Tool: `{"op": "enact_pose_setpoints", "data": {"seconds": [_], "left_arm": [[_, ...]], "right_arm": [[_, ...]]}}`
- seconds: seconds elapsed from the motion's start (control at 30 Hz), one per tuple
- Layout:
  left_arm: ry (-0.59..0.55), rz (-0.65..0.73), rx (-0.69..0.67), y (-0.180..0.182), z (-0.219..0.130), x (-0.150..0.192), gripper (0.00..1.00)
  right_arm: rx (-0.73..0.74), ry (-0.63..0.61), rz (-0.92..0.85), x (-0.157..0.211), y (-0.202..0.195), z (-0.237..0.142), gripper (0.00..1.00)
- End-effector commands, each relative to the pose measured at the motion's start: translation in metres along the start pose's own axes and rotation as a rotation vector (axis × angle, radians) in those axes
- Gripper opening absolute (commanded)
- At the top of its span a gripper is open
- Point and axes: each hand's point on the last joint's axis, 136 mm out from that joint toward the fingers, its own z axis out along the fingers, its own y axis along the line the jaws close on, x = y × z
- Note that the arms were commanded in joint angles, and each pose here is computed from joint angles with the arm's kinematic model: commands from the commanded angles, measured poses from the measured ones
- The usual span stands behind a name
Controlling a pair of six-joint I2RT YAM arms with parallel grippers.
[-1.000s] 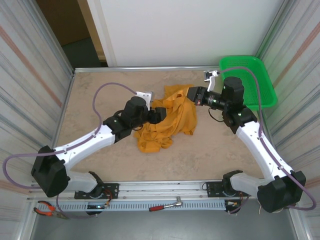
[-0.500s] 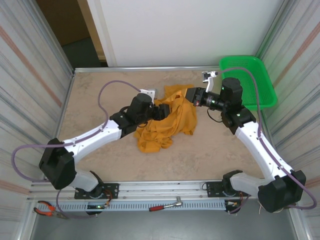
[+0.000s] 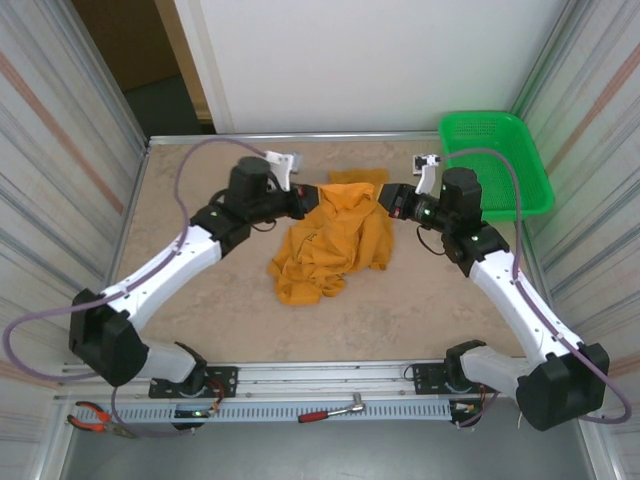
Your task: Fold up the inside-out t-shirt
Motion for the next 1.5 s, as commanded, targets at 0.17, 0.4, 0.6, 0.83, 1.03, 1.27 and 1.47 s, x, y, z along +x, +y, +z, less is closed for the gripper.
{"op": "enact_pose_setpoints", "data": {"seconds": [0.17, 0.4, 0.6, 0.83, 1.03, 1.27, 1.47], "left_arm": [[-0.061, 0.157, 0.492, -0.077, -0.058, -0.019, 0.0], [-0.318, 0.019, 0.379, -0.028, -0.082, -0.05, 0.0], [-0.29, 0.035, 0.366, -0.038, -0.082, -0.061, 0.0], [-0.261, 0.029, 0.367, -0.056, -0.079, -0.075, 0.0], [-0.241, 0.031, 0.372, -0.064, -0.077, -0.077, 0.0], [-0.232, 0.02, 0.359, -0.063, -0.074, -0.076, 0.0], [-0.227, 0.004, 0.335, -0.058, -0.071, -0.076, 0.0]], "right_arm": [[0.092, -0.082, 0.044, -0.015, -0.028, 0.003, 0.0], [0.031, -0.198, 0.142, -0.046, -0.02, -0.031, 0.0], [-0.1, -0.166, 0.062, -0.056, 0.033, -0.043, 0.0], [-0.095, -0.008, -0.126, -0.003, 0.076, -0.017, 0.68], [-0.031, 0.053, -0.265, 0.031, 0.088, 0.004, 0.72], [-0.053, 0.108, -0.305, 0.049, 0.102, 0.022, 0.67], [-0.063, 0.072, -0.337, 0.049, 0.12, 0.009, 0.68]]}}
